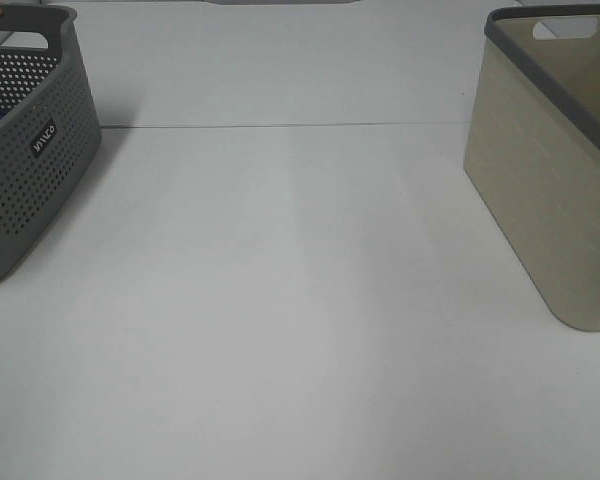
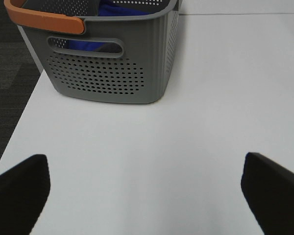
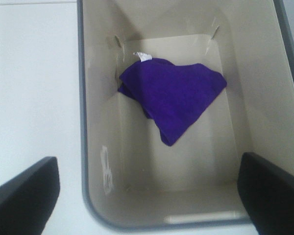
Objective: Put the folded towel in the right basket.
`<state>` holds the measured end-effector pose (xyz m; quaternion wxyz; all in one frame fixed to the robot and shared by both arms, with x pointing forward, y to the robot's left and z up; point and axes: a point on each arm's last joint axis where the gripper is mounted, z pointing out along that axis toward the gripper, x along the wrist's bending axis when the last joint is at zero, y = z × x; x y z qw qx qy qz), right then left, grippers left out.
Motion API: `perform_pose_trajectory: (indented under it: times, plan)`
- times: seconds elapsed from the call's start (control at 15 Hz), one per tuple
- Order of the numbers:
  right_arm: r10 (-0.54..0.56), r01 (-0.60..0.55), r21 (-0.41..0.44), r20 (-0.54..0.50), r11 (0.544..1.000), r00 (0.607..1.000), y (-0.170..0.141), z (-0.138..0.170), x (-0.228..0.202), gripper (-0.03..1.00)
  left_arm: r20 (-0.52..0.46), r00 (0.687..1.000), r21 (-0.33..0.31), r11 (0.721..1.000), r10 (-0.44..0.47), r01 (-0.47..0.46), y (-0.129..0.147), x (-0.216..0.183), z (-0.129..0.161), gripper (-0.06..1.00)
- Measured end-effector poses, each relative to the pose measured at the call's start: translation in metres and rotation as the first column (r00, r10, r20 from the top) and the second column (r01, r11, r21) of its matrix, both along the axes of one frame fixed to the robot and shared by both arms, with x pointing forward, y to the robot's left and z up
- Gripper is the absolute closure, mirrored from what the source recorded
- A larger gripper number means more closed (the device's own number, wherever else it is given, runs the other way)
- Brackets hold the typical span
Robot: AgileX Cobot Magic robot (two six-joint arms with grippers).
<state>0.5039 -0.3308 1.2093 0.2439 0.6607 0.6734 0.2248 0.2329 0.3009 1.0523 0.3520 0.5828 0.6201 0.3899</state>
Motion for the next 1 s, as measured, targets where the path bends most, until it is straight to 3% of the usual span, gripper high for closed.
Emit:
perform_pose_trajectory:
  times: [0.2, 0.33, 0.53, 0.6, 1.0]
  plan:
    - [-0.004, 0.006, -0.012, 0.117, 1.0, 0.993, 0.015, 0.008, -0.102, 0.03, 0.0, 1.0, 0.0, 1.0, 0.0, 0.0, 0.0, 0.0, 0.0, -0.05]
    - [-0.011, 0.014, -0.019, 0.175, 1.0, 0.984, 0.021, 0.002, -0.147, 0.03, 0.0, 1.0, 0.0, 1.0, 0.0, 0.0, 0.0, 0.0, 0.0, -0.05]
    - [-0.021, 0.034, -0.042, 0.281, 0.999, 0.959, 0.03, -0.029, -0.221, 0.03, 0.0, 1.0, 0.0, 1.0, 0.0, 0.0, 0.0, 0.0, 0.0, -0.05]
    - [-0.019, 0.037, -0.049, 0.336, 0.998, 0.942, 0.035, -0.054, -0.252, 0.03, 0.0, 1.0, 0.0, 1.0, 0.0, 0.0, 0.0, 0.0, 0.0, -0.05]
    - [0.046, -0.031, -0.049, 0.348, 0.998, 0.936, 0.038, -0.118, -0.28, 0.03, 0.0, 1.0, 0.0, 1.0, 0.0, 0.0, 0.0, 0.0, 0.0, -0.05]
